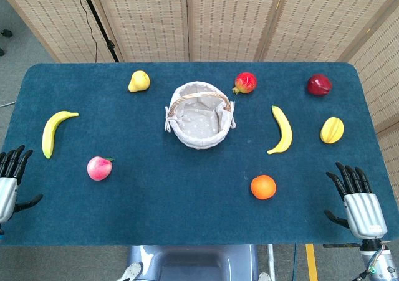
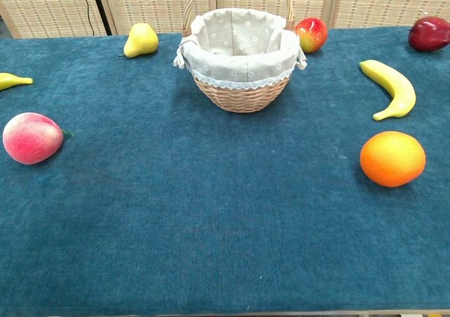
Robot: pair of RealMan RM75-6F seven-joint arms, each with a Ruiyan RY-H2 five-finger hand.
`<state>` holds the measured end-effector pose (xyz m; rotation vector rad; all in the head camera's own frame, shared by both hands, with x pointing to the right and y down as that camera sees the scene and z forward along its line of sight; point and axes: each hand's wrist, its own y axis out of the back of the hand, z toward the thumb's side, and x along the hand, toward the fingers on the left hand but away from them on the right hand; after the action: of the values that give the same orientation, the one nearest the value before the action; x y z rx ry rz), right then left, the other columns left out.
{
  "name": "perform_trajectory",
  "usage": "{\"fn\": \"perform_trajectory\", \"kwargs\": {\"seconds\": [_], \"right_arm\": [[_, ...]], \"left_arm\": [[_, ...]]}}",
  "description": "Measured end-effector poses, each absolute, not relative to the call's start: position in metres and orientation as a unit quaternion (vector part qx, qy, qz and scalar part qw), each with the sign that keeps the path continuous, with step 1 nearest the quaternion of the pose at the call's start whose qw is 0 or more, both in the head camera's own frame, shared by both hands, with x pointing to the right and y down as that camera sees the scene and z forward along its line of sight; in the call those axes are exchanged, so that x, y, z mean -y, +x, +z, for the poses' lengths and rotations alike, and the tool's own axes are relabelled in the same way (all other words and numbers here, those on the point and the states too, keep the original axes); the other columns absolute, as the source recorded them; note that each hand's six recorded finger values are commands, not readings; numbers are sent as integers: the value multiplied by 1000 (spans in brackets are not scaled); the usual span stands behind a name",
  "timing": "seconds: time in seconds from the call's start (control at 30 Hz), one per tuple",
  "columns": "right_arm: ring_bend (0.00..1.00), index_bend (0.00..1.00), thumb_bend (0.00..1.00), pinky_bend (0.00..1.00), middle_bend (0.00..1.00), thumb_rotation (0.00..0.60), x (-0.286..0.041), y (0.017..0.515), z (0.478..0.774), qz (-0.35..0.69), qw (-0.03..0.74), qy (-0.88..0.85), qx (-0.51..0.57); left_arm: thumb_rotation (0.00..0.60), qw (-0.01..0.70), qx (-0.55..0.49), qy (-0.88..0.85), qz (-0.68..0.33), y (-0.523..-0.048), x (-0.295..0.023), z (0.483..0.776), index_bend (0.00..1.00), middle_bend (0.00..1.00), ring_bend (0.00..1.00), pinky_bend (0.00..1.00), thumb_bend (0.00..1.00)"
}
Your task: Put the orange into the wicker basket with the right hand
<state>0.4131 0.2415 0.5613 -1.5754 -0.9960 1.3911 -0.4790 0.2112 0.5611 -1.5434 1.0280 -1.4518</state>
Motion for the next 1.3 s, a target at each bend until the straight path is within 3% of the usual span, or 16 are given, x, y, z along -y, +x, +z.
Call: {"fn": "perform_trajectory", "kwargs": {"seconds": [0.5,0.7,1.0,1.3], "right_arm": [[29,138,0,40,4,600,-238,404,552,522,399,-651,380],[0,19,0,28,0,600,-238,386,554,508,404,-676,349],[0,0,0,0,0,600,-236,342,566,472,389,-729,306],[0,0,0,0,0,600,-222,290,597,443,369,-771,270]], "left_arm": [[600,377,-407,-608,-568,-479,-212,561,0,0,0,0,0],[600,369,-407,-609,-572,-481,-210,565,0,0,0,0,0],[600,358,-405,-608,-581,-486,-210,571,0,0,0,0,0],[600,356,-408,-606,-583,-489,-209,571,0,0,0,0,0]]}}
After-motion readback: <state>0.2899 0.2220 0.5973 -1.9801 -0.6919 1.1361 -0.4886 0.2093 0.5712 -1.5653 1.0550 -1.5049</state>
